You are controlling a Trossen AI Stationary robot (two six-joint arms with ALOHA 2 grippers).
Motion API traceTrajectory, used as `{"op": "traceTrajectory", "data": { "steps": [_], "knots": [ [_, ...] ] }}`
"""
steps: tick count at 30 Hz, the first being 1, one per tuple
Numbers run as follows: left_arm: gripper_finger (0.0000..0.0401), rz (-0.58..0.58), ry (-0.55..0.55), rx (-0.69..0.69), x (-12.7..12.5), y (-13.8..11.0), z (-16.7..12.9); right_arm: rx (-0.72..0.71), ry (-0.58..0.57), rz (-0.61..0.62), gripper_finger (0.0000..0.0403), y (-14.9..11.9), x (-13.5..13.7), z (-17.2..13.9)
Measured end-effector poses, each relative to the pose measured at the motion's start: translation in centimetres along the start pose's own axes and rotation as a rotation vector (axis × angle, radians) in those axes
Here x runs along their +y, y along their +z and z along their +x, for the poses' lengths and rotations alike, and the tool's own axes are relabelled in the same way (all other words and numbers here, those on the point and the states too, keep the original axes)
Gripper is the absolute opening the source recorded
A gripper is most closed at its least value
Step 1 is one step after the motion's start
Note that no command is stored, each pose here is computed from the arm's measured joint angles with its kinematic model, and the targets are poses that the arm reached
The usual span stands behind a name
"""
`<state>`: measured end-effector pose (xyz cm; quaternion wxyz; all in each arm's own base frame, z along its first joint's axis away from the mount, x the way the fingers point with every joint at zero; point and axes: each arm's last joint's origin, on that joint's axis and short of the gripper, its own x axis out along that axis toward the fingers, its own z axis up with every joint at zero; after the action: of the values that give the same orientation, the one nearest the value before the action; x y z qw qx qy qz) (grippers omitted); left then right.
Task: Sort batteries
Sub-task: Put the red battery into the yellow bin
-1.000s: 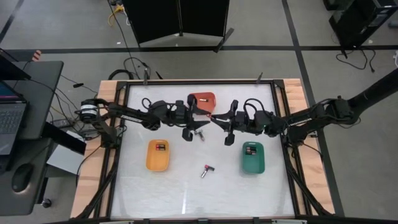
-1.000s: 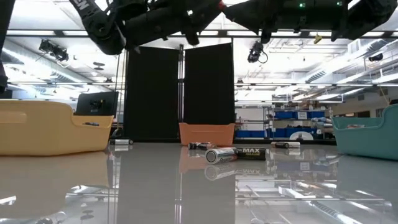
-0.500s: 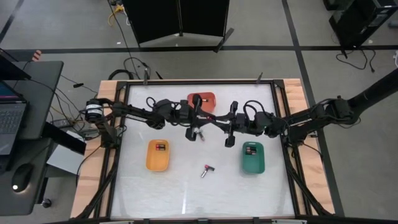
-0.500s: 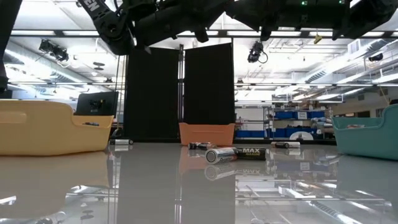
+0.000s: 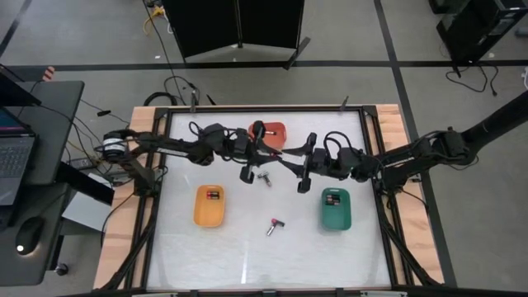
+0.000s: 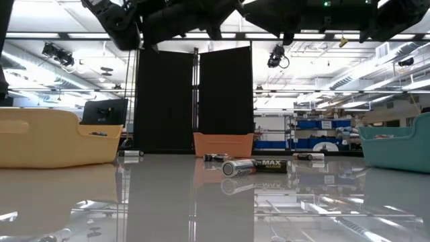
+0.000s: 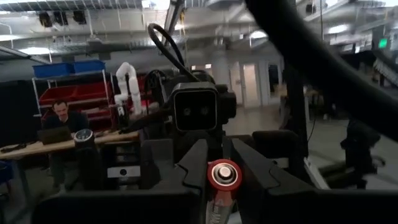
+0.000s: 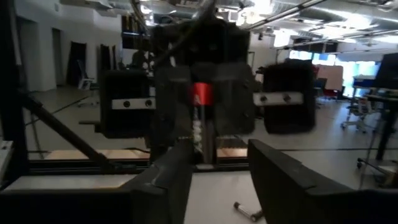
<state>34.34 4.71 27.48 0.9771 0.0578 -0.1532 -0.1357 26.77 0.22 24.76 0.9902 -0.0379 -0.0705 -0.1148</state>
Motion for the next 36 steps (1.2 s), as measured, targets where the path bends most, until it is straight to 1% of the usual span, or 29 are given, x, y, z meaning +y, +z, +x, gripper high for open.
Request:
{"op": "traceTrajectory", "data": {
  "steps": [4, 8, 11, 14, 17, 21, 29, 34, 36],
  "knots": [
    [0.0053, 0.030, -0.013, 0.096, -0.2, 1.6, -0.8, 0.044, -0.039, -0.014, 0.0187, -0.4, -0.4, 0.1],
    [0.0053, 0.039, -0.027, 0.184, -0.9, 3.6, -1.9, 0.087, -0.070, -0.025, 0.0187, -0.9, -0.8, 0.1],
    [0.0053, 0.019, -0.011, 0.257, -1.5, 5.0, -2.9, 0.119, -0.084, -0.035, 0.0180, -1.2, -1.2, 0.2],
    [0.0053, -0.008, -0.026, 0.343, -2.5, 6.1, -4.1, 0.148, -0.098, -0.044, 0.0173, -1.5, -1.7, 0.2],
    [0.0053, -0.094, -0.029, 0.484, -3.6, 6.4, -5.6, 0.196, -0.105, -0.056, 0.0167, -2.0, -2.0, 0.2],
    [0.0053, -0.237, 0.036, 0.701, -5.2, 6.0, -7.3, 0.244, -0.119, -0.067, 0.0161, -2.5, -2.5, 0.2],
    [0.0053, -0.454, 0.231, 1.125, -8.9, 3.6, -9.3, 0.249, -0.163, -0.074, 0.0157, -2.6, -4.0, 0.3],
    [0.0053, -0.529, 0.332, 1.304, -11.1, 2.4, -10.4, 0.279, -0.167, -0.103, 0.0158, -2.9, -4.5, 0.3],
    [0.0053, -0.532, 0.357, 1.339, -11.7, 1.6, -10.4, 0.295, -0.164, -0.110, 0.0157, -3.1, -4.7, 0.3]
  ]
}}
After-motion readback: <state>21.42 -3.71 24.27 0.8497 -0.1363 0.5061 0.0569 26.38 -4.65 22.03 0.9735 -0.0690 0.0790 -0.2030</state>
